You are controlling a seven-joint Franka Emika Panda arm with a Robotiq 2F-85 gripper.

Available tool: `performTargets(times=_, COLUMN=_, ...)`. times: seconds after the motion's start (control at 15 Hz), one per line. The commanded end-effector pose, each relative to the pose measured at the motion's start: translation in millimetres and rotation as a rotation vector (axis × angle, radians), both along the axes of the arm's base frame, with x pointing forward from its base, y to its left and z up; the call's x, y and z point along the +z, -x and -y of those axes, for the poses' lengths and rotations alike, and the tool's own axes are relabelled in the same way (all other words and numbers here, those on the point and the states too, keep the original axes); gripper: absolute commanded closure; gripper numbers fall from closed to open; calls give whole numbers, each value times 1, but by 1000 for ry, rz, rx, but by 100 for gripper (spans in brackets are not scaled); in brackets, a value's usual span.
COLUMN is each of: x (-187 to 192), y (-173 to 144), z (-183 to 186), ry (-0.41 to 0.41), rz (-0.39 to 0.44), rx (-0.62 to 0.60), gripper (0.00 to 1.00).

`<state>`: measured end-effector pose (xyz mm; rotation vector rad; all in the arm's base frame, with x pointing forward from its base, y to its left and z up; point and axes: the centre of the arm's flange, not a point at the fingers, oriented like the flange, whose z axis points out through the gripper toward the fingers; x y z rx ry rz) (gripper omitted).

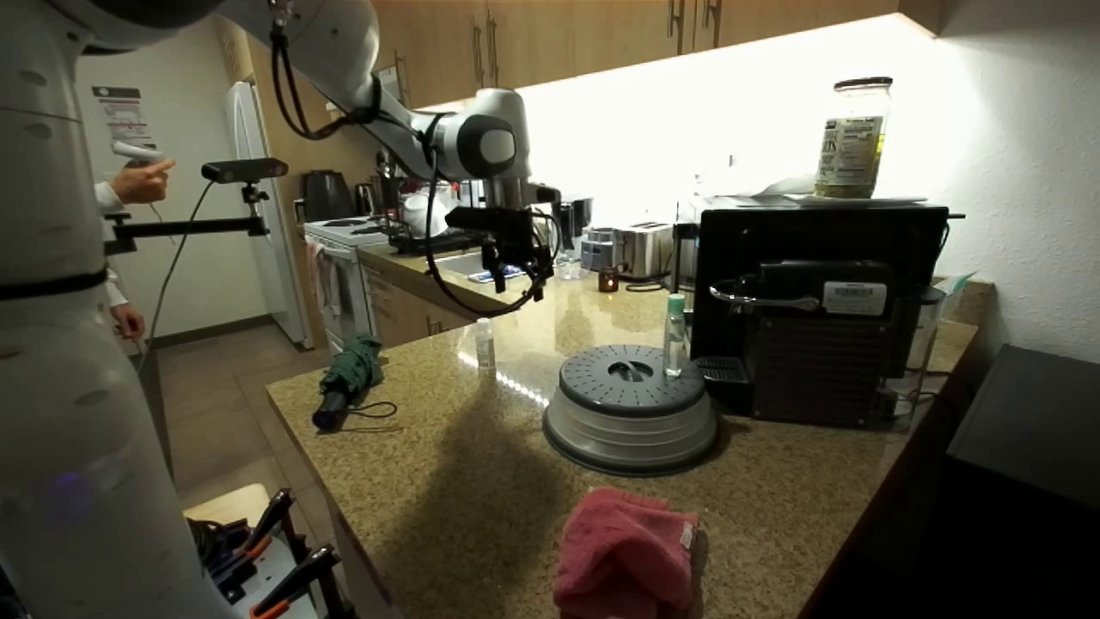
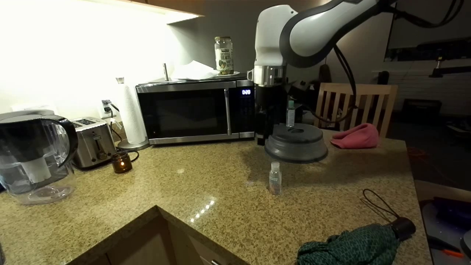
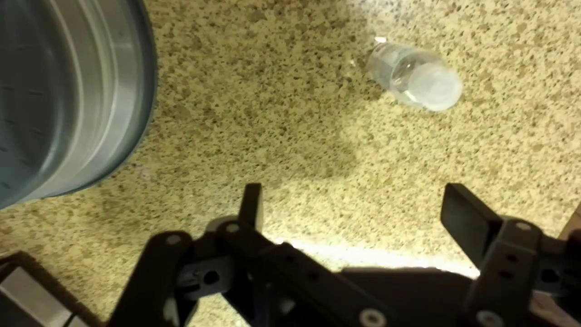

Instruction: Pick up the bottle and put it on the counter

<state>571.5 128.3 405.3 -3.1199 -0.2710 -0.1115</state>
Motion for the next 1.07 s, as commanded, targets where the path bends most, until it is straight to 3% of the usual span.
performTargets(times=0.0, x=45, y=4, z=52, ry=7, rz=38, rx=-116, gripper=0)
performTargets(times=0.53, x=88, y=16, z=171, ry=60, rz=90, rx=-389, gripper=0)
performTargets(times=1.0, x=98, y=39, z=238, ry=79, rz=105, rx=-556, gripper=0)
